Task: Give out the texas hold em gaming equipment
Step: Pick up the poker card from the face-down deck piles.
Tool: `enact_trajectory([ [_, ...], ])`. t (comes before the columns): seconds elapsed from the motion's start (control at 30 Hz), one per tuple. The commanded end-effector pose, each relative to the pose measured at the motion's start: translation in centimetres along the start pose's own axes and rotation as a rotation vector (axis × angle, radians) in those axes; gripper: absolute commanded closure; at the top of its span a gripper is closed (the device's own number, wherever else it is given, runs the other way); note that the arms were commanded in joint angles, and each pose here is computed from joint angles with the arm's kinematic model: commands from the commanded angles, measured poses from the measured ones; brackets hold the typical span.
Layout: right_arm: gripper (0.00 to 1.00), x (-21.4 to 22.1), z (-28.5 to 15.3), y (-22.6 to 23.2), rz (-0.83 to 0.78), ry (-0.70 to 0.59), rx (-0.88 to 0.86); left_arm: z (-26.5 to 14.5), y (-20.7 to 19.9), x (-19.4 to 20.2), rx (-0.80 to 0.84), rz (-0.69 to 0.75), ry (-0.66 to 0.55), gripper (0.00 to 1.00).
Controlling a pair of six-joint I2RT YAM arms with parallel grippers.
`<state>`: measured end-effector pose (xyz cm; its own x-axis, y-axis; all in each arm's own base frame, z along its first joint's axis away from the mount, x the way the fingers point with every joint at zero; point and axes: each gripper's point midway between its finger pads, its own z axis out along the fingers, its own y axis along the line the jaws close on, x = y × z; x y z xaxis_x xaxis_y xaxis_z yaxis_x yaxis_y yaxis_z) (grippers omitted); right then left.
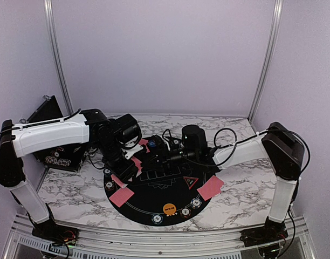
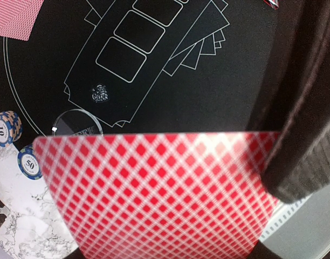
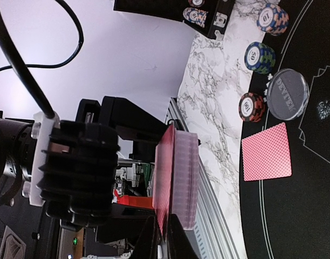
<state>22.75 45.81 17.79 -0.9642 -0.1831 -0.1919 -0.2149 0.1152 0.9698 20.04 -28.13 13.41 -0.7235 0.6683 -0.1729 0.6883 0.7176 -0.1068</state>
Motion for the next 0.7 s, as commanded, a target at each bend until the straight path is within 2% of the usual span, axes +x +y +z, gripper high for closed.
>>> enact_trajectory([
  [0.0, 0.99, 0.0, -0.4, 0.9, -0.01, -0.002, -0.041, -1.1, -0.5, -0.3, 0.013, 0.019, -0.028, 0.42],
  [0.67, 1.0, -2.1, -5.9, 1.7, -0.031, -0.102, -0.071, -1.1, -0.3, -0.2, 0.002, 0.011, -0.027, 0.42],
])
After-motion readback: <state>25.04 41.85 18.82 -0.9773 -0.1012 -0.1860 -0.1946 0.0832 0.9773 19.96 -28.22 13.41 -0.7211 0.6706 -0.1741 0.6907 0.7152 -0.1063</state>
